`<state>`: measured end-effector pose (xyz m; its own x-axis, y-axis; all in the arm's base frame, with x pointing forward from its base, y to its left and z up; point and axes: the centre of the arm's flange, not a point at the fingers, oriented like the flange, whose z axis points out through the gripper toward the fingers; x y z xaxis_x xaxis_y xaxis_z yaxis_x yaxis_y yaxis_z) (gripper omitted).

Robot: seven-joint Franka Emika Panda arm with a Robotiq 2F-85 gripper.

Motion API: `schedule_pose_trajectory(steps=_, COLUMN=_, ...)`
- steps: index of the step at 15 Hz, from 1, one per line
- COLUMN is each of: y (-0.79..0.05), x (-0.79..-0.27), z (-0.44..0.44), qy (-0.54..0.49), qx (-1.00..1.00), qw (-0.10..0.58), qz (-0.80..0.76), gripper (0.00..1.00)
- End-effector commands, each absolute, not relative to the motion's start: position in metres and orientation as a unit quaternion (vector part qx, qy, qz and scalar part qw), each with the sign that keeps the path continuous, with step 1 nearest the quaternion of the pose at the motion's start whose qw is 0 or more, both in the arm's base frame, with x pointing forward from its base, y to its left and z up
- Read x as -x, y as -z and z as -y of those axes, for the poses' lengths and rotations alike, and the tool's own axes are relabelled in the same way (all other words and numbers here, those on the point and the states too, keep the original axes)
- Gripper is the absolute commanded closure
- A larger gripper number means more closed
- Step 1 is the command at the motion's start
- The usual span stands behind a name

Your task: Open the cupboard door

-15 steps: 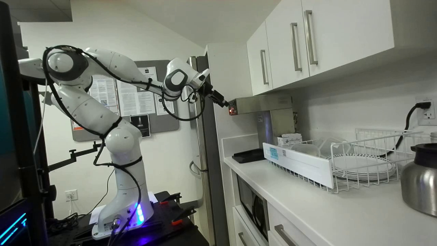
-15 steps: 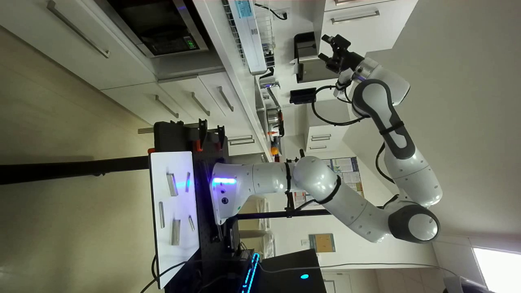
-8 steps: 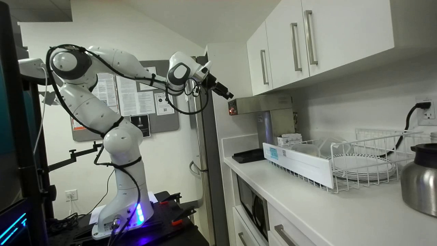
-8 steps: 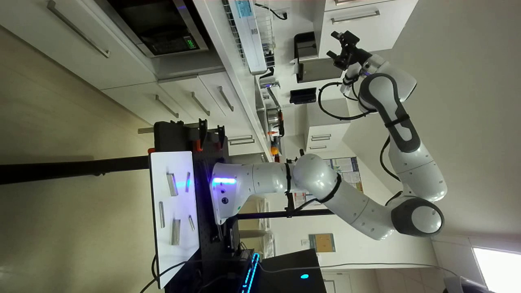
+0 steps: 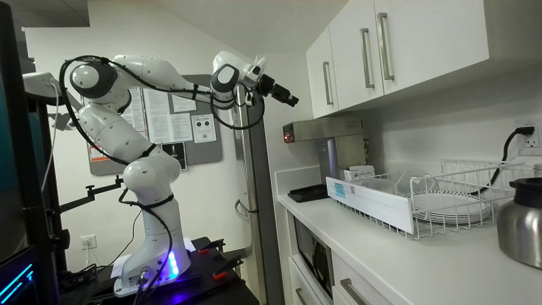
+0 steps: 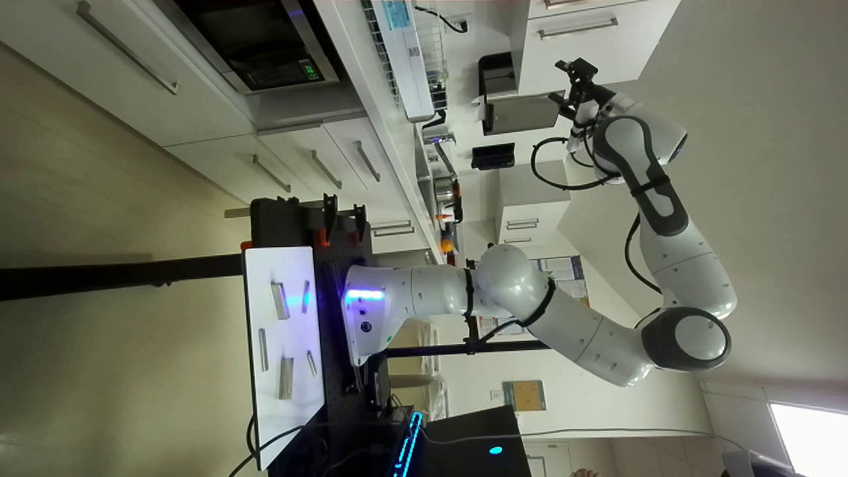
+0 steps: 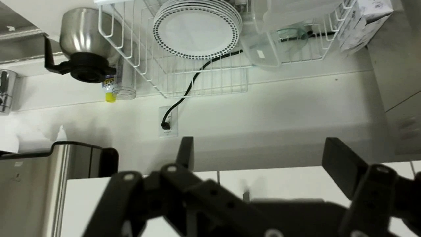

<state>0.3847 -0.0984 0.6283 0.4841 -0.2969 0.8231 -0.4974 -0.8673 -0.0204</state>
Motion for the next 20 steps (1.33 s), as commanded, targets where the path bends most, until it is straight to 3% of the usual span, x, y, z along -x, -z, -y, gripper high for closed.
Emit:
schedule_pose_trajectory(steps=1, y=-0.657, x=-0.4, z=0.113, qy=-0.463, qx=-0.842, qw=0.124, qz=0.247, gripper=0.0)
schedule_pose_trajectory(steps=20, y=-0.711, x=-0.479, z=0.19, qy=-0.471, qx=-0.829, qw=0.165, qz=0.252, gripper=0.0)
